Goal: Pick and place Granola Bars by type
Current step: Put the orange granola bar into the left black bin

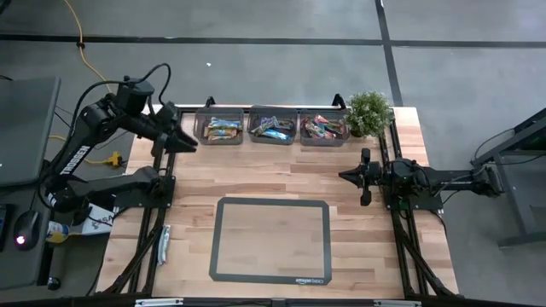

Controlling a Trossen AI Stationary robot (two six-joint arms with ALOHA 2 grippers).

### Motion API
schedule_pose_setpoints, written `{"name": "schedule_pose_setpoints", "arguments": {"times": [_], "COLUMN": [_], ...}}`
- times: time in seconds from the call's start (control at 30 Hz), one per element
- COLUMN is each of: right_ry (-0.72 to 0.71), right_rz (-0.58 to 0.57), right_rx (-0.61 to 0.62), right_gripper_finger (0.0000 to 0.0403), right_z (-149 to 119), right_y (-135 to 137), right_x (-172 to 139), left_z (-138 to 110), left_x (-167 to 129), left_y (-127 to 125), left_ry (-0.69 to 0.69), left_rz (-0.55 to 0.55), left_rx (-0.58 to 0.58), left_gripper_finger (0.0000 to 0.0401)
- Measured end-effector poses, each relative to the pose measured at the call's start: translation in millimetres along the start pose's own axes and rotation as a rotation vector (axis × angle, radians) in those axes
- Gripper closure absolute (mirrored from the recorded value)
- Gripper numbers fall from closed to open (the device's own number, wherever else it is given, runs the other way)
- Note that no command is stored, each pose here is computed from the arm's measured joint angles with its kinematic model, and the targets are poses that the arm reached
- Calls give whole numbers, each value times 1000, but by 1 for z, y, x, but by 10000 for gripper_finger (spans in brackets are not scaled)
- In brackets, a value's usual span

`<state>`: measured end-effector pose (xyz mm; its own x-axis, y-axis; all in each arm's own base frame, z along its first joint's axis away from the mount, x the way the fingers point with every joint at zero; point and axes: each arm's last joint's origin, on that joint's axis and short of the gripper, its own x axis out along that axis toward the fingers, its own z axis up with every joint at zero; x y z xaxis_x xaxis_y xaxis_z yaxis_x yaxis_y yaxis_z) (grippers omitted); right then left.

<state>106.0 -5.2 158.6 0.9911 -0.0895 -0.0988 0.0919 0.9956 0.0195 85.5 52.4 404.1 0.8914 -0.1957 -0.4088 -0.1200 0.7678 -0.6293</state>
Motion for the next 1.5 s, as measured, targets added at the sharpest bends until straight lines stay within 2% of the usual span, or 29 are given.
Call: {"name": "schedule_pose_setpoints", "arguments": {"times": [0.13,0.33,0.6,0.83,1.03,1.17,1.33,1.5], "right_ry": [0,0,0,0,0,0,0,0], "right_rz": [0,0,0,0,0,0,0,1], "right_rx": [0,0,0,0,0,0,0,0], "right_gripper_finger": [400,400,400,401,401,400,400,400], "right_z": [0,0,0,0,0,0,0,0], "right_y": [0,0,0,0,0,0,0,0], "right_x": [0,0,0,0,0,0,0,0], "left_z": [-9,-24,-44,-42,-36,-39,-48,-64], "left_x": [-2,-7,-20,-16,21,56,103,142], "left_y": [-3,-15,-29,-32,-29,-32,-55,-83], "left_ry": [52,94,89,91,139,198,254,238], "left_rz": [-38,-19,25,0,-116,-134,-164,-158], "left_rx": [-46,-39,-98,-88,-70,-53,-4,-21], "left_gripper_finger": [213,213,213,213,213,213,213,213]}}
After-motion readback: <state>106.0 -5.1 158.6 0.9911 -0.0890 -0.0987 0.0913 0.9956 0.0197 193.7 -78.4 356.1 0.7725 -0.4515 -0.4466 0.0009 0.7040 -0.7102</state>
